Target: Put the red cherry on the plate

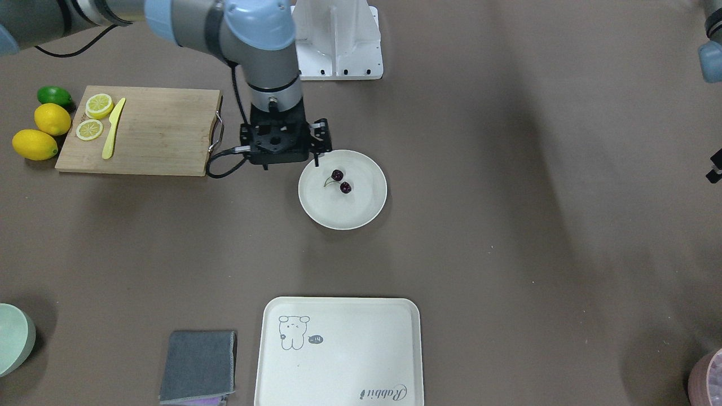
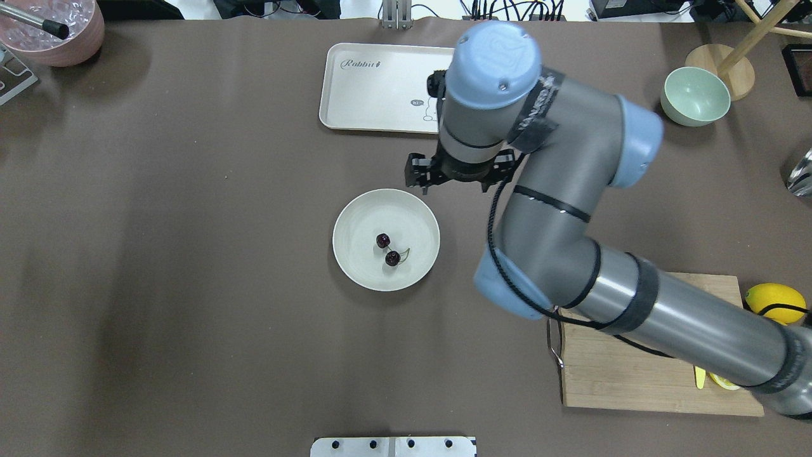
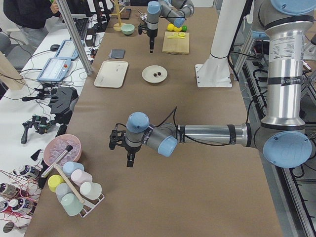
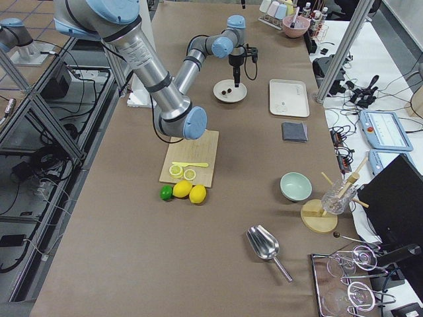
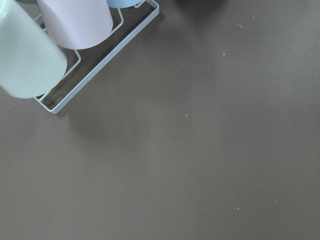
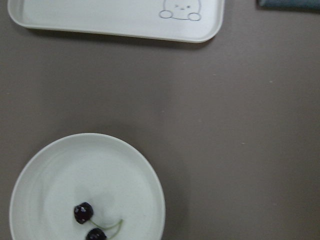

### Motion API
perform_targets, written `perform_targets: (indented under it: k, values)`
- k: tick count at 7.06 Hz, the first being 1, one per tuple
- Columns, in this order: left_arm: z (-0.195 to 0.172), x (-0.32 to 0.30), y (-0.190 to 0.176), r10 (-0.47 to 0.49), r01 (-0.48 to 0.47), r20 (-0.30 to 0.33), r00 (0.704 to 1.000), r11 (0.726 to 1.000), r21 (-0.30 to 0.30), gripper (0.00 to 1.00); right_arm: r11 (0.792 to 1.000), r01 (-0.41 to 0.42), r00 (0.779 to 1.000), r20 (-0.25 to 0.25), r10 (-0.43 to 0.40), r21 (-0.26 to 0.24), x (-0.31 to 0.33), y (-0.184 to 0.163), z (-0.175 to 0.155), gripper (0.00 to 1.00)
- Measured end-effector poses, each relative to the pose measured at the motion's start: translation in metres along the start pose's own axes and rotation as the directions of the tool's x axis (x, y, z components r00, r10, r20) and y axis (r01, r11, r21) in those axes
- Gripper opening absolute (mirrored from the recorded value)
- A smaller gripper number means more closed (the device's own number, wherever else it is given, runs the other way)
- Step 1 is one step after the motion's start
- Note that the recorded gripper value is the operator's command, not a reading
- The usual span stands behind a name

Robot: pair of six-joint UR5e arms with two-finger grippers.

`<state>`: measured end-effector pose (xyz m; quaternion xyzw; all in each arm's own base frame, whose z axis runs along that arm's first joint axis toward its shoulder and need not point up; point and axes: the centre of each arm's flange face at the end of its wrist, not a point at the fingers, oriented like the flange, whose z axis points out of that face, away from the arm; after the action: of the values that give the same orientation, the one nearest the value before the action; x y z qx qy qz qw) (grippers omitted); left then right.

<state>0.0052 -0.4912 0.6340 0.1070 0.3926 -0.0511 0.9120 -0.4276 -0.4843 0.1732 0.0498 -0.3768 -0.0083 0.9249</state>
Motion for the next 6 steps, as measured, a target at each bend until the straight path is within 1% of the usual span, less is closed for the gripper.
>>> perform_targets:
  k: [2, 4, 6]
  values:
    - [-0.004, -0.012, 0.013, -0.014, 0.013, -0.026, 1.0, 1.0, -0.017, 0.98, 0.999, 0.044, 0.999, -0.02, -0.044, -0.032, 0.178, -0.016, -0.037, 1.0]
    - [-0.006, -0.012, 0.016, -0.019, 0.017, -0.056, 0.998, 0.999, -0.027, 0.98, 0.993, 0.107, 0.993, -0.049, -0.11, -0.056, 0.336, -0.012, -0.059, 1.0]
    - [-0.008, -0.01, 0.014, -0.02, 0.018, -0.067, 0.998, 0.999, -0.029, 0.98, 0.989, 0.123, 0.991, -0.047, -0.127, -0.082, 0.47, 0.002, -0.072, 1.0]
